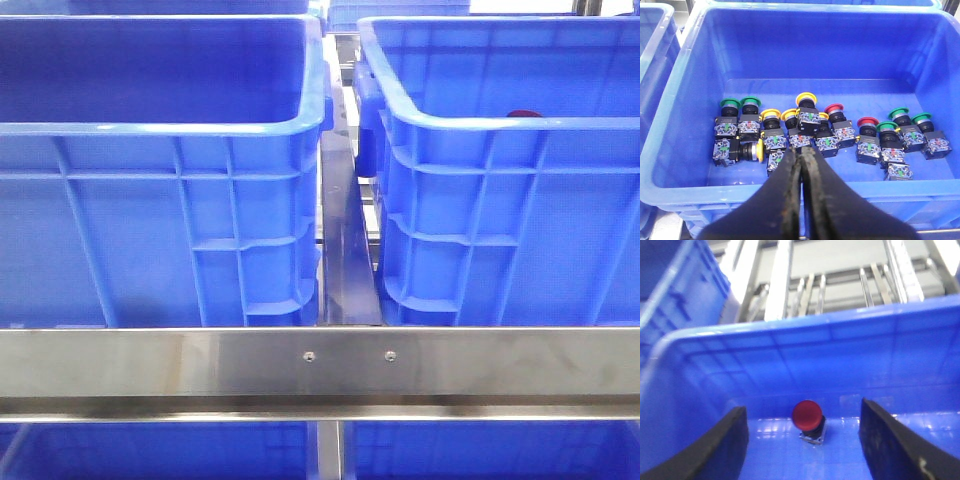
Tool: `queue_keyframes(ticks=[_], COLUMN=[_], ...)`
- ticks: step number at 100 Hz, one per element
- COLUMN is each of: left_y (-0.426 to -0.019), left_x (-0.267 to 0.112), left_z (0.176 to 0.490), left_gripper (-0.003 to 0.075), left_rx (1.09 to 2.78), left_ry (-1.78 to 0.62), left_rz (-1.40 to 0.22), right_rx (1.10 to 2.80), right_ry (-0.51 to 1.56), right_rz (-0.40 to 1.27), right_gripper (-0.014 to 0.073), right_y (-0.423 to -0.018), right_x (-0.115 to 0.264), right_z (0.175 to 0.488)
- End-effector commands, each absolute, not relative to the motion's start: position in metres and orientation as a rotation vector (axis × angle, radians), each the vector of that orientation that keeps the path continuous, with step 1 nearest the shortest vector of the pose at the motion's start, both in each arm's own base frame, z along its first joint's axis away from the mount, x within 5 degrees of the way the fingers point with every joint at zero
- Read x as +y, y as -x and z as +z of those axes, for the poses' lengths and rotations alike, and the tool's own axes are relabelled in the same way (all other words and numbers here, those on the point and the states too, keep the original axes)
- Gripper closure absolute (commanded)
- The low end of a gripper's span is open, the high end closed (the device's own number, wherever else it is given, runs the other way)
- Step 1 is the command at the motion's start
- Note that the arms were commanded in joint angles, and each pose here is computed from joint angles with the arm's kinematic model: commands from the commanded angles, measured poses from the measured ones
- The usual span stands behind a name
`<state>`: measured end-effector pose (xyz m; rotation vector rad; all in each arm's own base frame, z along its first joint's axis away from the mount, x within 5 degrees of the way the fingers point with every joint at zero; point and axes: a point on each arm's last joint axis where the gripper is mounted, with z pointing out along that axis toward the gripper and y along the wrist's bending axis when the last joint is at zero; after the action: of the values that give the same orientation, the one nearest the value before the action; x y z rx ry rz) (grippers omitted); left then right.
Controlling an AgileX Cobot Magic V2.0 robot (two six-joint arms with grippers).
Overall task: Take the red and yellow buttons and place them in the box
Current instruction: 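Raise the right gripper and position the left gripper over the button bin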
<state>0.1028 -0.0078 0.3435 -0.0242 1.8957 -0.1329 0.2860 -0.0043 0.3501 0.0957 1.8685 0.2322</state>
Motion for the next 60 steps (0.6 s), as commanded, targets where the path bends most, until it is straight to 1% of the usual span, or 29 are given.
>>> queue_keyframes(ticks=[1, 12, 26, 32, 44, 56, 60], left_y=[-0.104, -0.104, -0.104, -0.104, -0.104, -0.104, -0.104], left_x=[-0.007, -0.007, -0.007, -0.007, -0.007, -0.007, -0.007], left_z=[0.358, 0.358, 0.358, 0.358, 0.358, 0.358, 0.358], left_gripper=[0.0739, 0.0739, 0.0739, 0.0739, 0.0739, 0.0739, 0.0739], left_rx=[1.802, 1.802, 1.802, 1.802, 1.802, 1.802, 1.802], left_ry=[0.032, 0.032, 0.032, 0.032, 0.032, 0.032, 0.032], left_rz=[-0.134, -0.134, -0.134, -0.134, -0.134, -0.134, -0.134], right_rx=[1.766, 1.734, 1.726, 1.721, 1.679, 1.626, 1.612], right_ry=[-0.067, -0.015, 0.039, 0.043, 0.041, 0.057, 0.063], right_rz=[0.21, 0.189, 0.195, 0.199, 0.199, 0.201, 0.202], right_gripper=[0.0095, 0.0095, 0.01, 0.012, 0.0205, 0.0333, 0.039], right_y=[-0.252, -0.221, -0.188, -0.176, -0.155, -0.137, -0.132], right_x=[-0.005, -0.001, 0.005, 0.007, 0.008, 0.011, 0.012], right_z=[0.377, 0.381, 0.374, 0.369, 0.366, 0.372, 0.374])
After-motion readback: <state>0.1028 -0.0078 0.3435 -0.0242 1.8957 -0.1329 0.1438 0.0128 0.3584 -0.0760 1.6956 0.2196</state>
